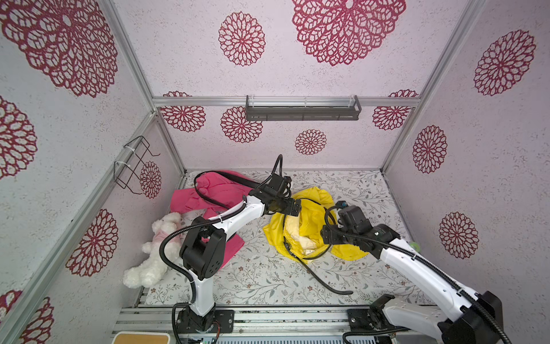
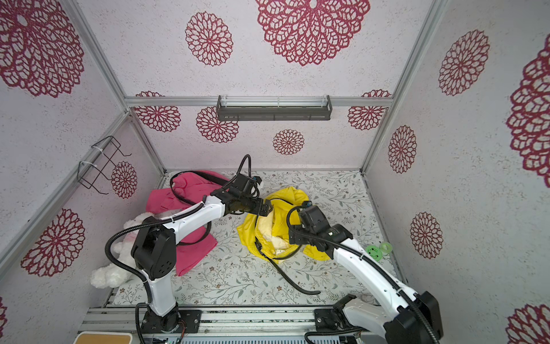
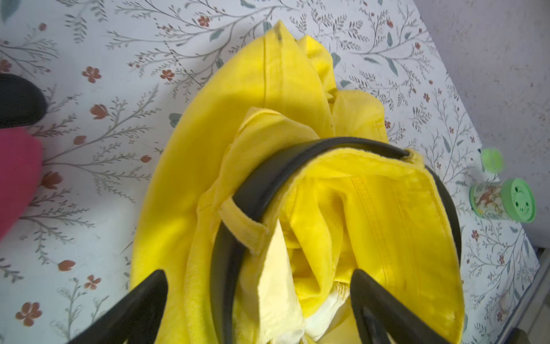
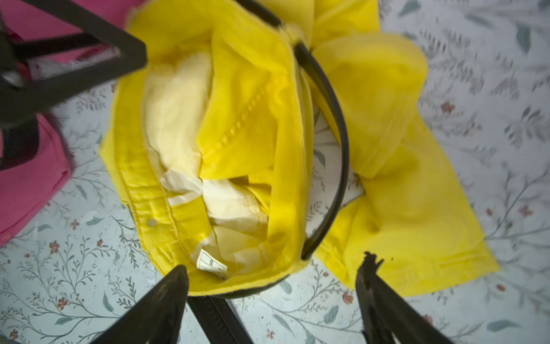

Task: Remove the belt from the trousers
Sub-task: Adjust the trousers at the center of the board.

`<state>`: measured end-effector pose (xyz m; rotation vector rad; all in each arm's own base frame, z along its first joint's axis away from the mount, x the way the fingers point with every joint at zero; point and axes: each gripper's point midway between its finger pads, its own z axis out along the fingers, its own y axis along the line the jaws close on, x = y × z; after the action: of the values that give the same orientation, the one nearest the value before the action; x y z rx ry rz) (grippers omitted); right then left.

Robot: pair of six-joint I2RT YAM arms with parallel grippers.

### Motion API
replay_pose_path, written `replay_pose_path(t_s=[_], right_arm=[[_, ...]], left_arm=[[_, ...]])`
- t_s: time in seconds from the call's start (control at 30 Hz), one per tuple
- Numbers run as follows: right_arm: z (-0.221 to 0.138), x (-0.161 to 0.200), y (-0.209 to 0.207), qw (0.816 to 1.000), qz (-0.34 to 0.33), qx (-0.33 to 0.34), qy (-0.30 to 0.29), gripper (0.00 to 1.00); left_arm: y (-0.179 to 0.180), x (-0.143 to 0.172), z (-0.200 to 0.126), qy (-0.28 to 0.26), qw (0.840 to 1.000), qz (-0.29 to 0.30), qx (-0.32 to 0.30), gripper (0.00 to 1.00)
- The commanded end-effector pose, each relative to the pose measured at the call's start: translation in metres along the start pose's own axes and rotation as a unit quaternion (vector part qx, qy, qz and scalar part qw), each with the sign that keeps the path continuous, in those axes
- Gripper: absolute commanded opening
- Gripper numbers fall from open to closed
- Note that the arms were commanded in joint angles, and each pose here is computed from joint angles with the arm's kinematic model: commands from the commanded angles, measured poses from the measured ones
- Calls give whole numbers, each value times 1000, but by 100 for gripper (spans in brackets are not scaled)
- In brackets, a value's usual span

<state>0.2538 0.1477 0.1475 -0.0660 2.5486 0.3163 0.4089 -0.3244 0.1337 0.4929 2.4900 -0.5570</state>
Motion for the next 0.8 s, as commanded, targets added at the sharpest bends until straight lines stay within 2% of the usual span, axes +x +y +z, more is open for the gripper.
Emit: replay_pose_path(t_s=[0.0, 0.07, 0.17, 0.2, 0.27, 0.3, 0.33, 0.37, 0.43, 0.47, 0.5, 0.67, 0.77], right_arm=[[10, 1, 6, 996, 83, -31, -28, 90], [21, -3, 12, 994, 89, -51, -45, 90], [45, -5, 15, 994, 87, -50, -47, 89], [57, 0, 10, 995, 85, -31, -32, 85], [76, 9, 6, 997, 77, -8, 0, 75], [82, 12, 6, 997, 72, -3, 9, 65], [82, 8, 3, 998, 67, 7, 6, 51], [79, -1, -2, 998, 63, 17, -4, 39], [56, -41, -15, 996, 52, 46, -53, 11], [41, -63, -22, 994, 46, 59, -78, 3], [24, -89, -28, 991, 42, 72, -109, 0], [-80, -221, -40, 957, -15, 150, -248, 0], [-138, -282, -24, 933, -42, 153, -324, 0]], left_arm=[[12, 22, 31, 58, 998, 22, -25, 100], [20, 23, 43, 69, 996, 31, -42, 94], [27, 14, 50, 64, 996, 33, -48, 73], [29, 7, 48, 57, 997, 28, -47, 62], [36, -5, 40, 43, 998, 16, -50, 35], [40, -11, 34, 34, 998, 10, -51, 20], [44, -20, 23, 20, 998, 5, -56, 8], [47, -29, 12, 7, 998, 1, -59, 0], [54, -53, -21, -32, 997, -4, -71, 0], [56, -64, -37, -52, 996, -5, -77, 0], [55, -82, -67, -85, 993, -7, -80, 0], [45, -141, -192, -215, 972, -6, -97, 0], [30, -158, -256, -274, 957, -8, -95, 0]])
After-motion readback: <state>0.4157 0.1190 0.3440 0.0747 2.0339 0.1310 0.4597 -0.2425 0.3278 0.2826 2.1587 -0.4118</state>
